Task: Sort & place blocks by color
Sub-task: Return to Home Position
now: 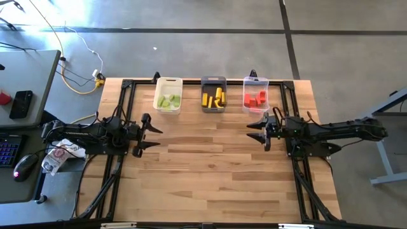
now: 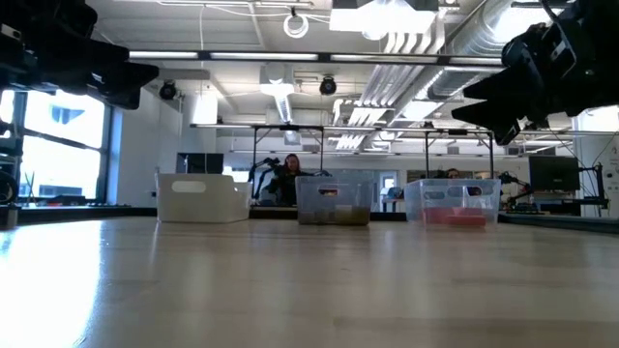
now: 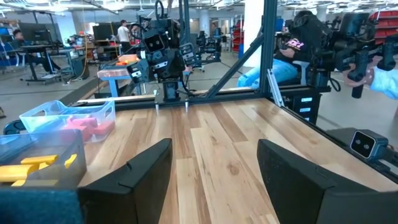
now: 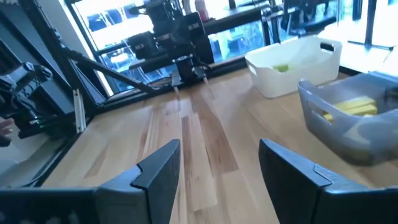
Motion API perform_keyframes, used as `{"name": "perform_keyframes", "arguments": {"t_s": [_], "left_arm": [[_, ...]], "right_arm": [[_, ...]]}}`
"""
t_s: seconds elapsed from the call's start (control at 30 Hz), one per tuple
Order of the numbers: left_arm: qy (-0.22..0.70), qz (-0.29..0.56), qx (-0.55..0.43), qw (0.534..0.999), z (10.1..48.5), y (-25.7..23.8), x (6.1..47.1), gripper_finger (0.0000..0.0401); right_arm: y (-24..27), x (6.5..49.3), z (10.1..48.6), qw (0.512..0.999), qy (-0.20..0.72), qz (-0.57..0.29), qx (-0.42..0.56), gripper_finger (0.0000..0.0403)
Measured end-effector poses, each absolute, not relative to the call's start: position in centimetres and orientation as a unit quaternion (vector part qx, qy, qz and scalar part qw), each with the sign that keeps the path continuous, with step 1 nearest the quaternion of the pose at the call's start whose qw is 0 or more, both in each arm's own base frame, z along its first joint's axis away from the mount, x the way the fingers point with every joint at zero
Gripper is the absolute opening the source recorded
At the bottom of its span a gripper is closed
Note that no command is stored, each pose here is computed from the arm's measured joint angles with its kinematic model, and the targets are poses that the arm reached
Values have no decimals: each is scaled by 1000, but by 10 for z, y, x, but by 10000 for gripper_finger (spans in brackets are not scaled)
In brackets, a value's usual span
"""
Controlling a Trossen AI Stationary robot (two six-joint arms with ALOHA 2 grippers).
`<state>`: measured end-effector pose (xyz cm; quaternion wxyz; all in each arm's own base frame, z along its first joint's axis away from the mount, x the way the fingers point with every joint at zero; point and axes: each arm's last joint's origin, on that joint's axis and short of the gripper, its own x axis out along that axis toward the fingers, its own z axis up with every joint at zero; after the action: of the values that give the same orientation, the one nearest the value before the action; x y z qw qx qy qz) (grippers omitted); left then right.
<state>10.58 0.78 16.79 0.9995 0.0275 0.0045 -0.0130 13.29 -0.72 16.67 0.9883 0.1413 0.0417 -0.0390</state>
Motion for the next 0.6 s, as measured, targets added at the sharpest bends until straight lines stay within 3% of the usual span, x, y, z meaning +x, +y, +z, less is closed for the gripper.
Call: {"name": "perform_keyframes", "arguments": {"t_s": [0.6], "left_arm": [[4,-13,28,1000,168,8,106,225]], "right_arm": [[-11,116,160,988,34,-110,101,204]]}}
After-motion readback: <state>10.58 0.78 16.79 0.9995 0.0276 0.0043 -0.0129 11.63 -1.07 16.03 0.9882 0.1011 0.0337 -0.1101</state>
